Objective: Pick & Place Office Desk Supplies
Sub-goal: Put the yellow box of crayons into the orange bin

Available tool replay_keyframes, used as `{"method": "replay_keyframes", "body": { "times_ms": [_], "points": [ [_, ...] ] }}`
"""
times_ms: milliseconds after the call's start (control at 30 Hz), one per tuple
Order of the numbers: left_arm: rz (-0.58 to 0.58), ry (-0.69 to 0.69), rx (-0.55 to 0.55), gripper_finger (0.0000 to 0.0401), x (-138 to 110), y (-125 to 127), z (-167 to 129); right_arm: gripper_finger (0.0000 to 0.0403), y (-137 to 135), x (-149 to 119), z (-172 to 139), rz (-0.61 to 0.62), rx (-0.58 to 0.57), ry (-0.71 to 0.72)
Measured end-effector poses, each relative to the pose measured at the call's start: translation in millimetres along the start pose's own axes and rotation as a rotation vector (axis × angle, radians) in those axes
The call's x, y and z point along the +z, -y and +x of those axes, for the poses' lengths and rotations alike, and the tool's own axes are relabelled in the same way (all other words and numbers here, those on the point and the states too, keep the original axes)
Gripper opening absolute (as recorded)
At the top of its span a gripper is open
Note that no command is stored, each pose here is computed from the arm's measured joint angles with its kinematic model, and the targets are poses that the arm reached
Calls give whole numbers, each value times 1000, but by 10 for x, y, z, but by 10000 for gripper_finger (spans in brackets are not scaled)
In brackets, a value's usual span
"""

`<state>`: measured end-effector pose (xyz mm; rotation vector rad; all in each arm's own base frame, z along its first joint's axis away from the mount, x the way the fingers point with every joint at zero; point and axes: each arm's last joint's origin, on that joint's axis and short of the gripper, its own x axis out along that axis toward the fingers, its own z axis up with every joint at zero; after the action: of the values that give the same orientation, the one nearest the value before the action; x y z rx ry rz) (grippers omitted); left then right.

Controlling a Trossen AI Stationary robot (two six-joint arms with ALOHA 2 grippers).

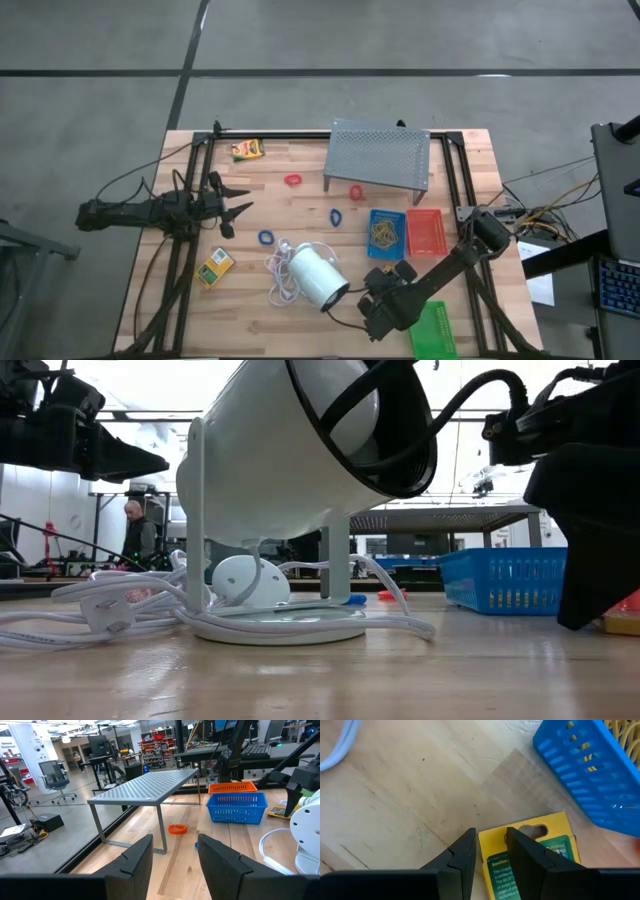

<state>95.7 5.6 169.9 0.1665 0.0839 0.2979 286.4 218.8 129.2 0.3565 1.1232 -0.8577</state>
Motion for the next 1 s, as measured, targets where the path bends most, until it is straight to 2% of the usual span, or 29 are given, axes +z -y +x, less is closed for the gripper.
{"method": "replay_keyframes", "body": {
  "times_ms": [400, 1000],
  "points": [
    [0, 0, 0, 159, 0, 0, 0, 98, 21, -1, 2, -27, -20, -9],
    [0, 0, 0, 159, 0, 0, 0, 11, 23, 14, 11, -36, -23, -30]
  ]
}}
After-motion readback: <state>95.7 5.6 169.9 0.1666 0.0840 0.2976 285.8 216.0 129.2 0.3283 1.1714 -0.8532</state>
